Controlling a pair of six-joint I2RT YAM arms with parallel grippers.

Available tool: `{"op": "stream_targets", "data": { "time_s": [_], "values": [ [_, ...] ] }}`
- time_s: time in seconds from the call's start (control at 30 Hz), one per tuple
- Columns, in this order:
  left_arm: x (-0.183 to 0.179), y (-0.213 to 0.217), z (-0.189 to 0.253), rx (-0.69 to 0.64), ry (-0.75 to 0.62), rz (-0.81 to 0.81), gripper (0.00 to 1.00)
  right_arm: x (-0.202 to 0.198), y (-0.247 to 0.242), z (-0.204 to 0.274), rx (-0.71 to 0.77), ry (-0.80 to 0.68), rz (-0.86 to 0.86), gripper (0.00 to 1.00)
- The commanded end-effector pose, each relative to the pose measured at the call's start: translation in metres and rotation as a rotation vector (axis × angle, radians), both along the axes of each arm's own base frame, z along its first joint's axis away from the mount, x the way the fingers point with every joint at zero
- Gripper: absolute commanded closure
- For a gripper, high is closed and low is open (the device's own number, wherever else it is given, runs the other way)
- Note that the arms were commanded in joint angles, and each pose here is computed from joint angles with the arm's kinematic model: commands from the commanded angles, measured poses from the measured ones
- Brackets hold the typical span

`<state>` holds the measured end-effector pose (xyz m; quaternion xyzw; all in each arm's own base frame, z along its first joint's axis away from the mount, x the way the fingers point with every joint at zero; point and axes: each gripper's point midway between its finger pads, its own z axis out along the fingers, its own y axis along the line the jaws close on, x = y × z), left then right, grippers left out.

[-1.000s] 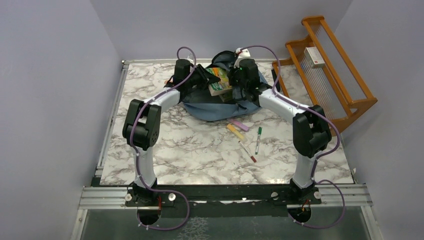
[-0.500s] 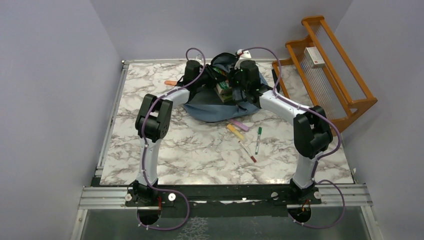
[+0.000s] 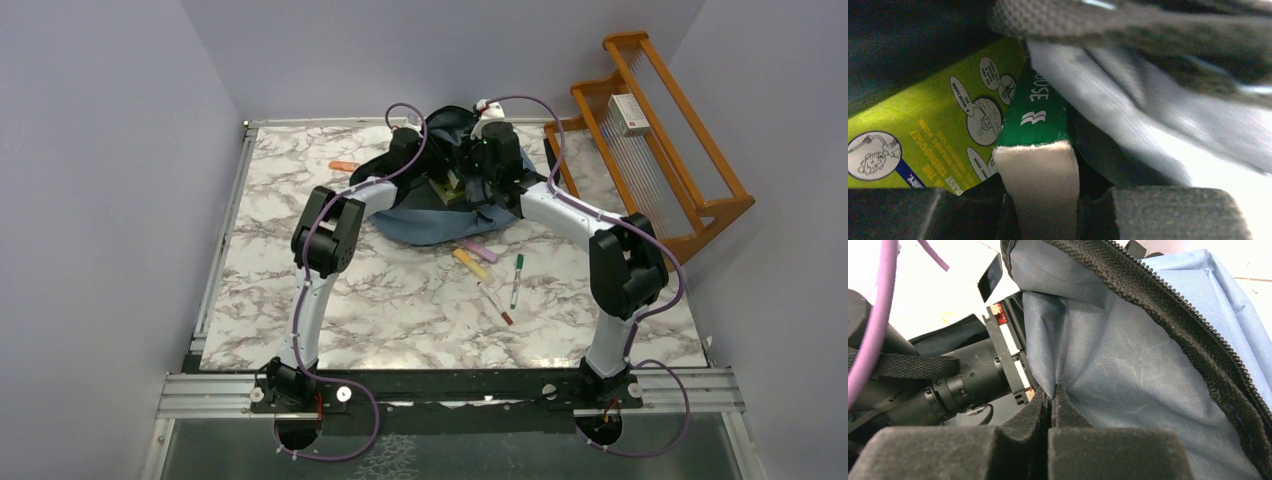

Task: Pack the student bag
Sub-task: Place the book in the student bag.

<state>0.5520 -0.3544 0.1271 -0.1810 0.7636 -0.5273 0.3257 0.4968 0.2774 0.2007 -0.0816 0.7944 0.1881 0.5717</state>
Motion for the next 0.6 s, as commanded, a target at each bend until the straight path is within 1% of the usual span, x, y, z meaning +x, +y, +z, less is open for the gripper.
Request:
{"op": "stream_targets", "data": {
  "time_s": [0.0, 0.13, 0.37, 0.57],
  "values": [
    [0.015, -0.010, 0.026, -0.046, -0.113, 0.008, 0.95, -0.005, 0.010, 0.056, 0.101, -0.116, 0.038, 0.99],
    [0.012, -0.011, 0.016, -0.030, -0.105, -0.008, 0.81, -0.006, 0.008, 0.052, 0.094, -0.110, 0.030, 0.99],
    [0.008, -0.009, 0.012, 0.009, -0.125, -0.020, 0.58, -0.008, 0.005, 0.043, 0.080, -0.095, 0.024, 0.98],
    [0.011, -0.007, 0.004, 0.099, -0.091, -0.026, 0.45, -0.007, 0.003, 0.041, 0.078, -0.090, 0.014, 0.96]
  ]
}}
